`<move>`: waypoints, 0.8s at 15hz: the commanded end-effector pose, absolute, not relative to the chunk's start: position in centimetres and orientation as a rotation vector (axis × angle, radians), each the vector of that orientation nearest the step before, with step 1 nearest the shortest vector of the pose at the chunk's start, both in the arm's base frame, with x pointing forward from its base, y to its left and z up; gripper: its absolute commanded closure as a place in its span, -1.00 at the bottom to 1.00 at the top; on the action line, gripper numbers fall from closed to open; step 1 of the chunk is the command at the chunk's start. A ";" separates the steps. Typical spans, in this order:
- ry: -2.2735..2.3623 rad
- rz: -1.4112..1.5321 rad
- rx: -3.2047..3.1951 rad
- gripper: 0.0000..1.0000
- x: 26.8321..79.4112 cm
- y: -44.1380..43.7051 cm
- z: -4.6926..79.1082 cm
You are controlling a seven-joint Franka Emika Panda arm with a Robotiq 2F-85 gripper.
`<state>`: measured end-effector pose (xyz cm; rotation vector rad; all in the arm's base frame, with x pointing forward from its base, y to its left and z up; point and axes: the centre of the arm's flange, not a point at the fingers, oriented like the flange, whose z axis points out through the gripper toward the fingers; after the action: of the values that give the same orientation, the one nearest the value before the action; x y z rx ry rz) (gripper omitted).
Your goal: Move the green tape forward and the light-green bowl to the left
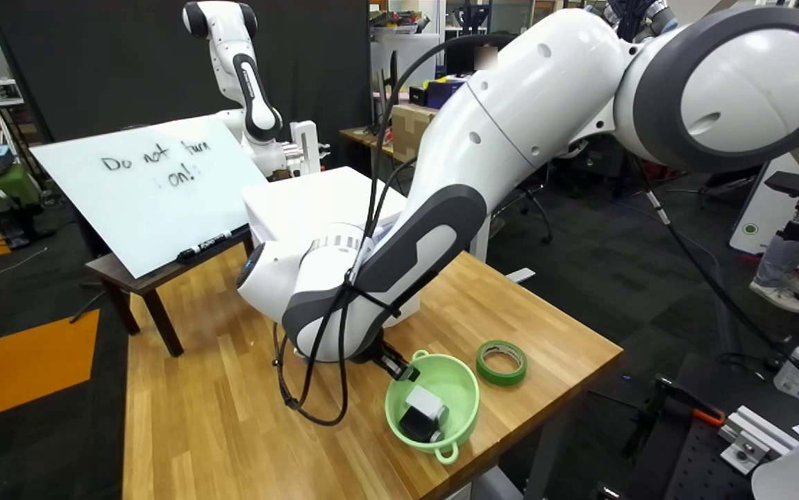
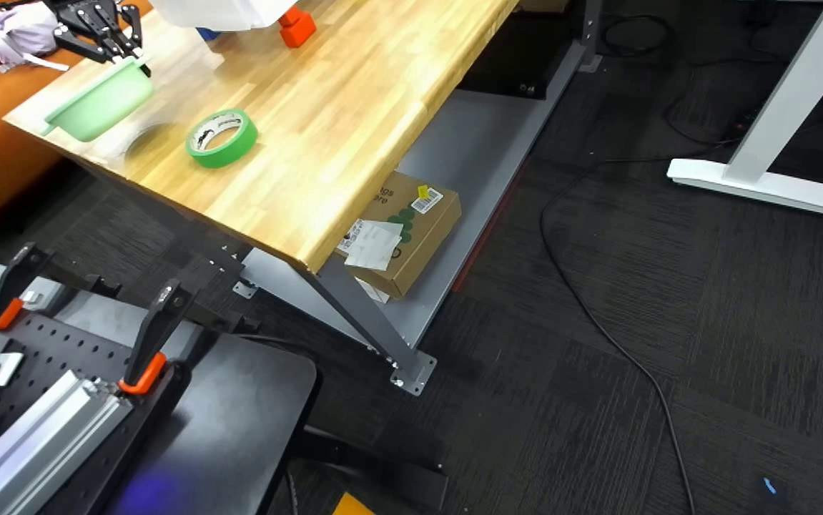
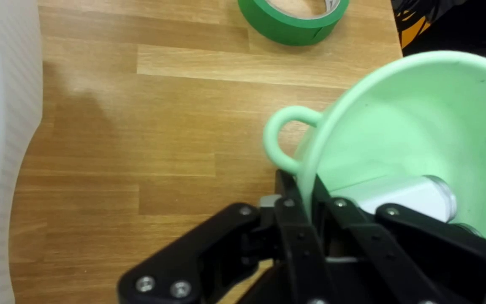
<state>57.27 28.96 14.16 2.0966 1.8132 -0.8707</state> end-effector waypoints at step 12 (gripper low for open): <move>1.829 -0.925 2.058 0.96 59.4 28.1 15.1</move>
<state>57.43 28.84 14.52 2.0935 1.8040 -0.8861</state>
